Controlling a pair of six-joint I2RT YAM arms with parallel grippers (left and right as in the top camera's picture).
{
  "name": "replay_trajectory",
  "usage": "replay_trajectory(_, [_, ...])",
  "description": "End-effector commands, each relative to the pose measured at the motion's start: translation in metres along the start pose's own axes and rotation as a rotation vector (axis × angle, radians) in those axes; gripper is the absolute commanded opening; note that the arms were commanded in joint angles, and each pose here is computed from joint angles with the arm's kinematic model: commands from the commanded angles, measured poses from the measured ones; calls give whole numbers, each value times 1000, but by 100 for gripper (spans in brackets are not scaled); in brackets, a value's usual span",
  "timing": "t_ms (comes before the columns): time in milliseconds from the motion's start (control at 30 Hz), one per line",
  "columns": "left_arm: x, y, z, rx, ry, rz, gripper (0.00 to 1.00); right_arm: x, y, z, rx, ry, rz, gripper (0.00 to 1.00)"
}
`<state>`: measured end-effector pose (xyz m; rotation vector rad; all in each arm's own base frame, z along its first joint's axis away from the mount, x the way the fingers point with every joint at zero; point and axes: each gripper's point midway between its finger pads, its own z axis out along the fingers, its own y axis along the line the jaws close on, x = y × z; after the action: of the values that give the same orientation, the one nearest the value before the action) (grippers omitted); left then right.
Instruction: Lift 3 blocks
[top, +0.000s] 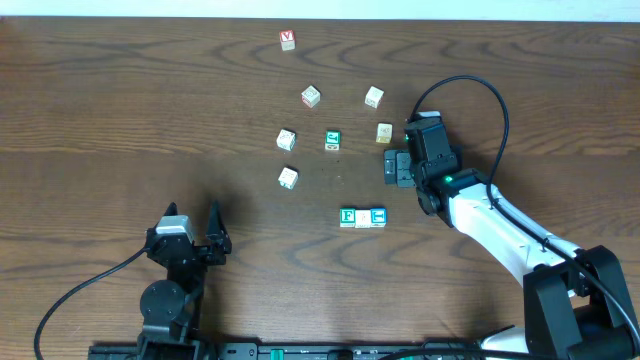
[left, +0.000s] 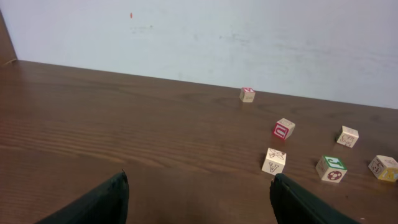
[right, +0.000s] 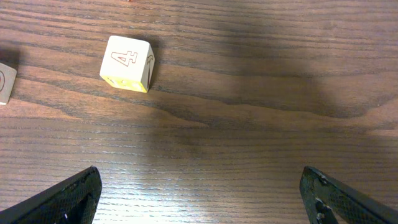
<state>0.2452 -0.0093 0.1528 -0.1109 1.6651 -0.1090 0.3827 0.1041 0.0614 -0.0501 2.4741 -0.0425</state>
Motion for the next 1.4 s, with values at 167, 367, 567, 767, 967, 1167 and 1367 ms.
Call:
replay_trajectory(167, [16, 6, 0, -26, 55, -2, 73, -11, 2, -11, -1, -33, -13, 99])
replay_trajectory(367, [16, 6, 0, -27, 55, -2, 73, -26, 23, -53, -73, -142, -34, 99])
replay_trajectory(567, [16, 6, 0, -26, 55, -2, 73, -19, 29, -102, -120, -257, -71, 99])
replay_trajectory(767, [16, 6, 0, -27, 55, -2, 73, 1, -12, -131, -71, -351, 12, 99])
replay_trajectory(967, [16, 6, 0, -26, 55, -2, 74, 6, -51, -170, -48, -528, 51, 99])
replay_trajectory(1167, [16, 6, 0, -27, 55, -2, 73, 15, -75, -196, -30, -691, 68, 99])
replay_trajectory(1367, [16, 6, 0, -26, 55, -2, 74, 33, -83, -193, -39, -773, 99, 99])
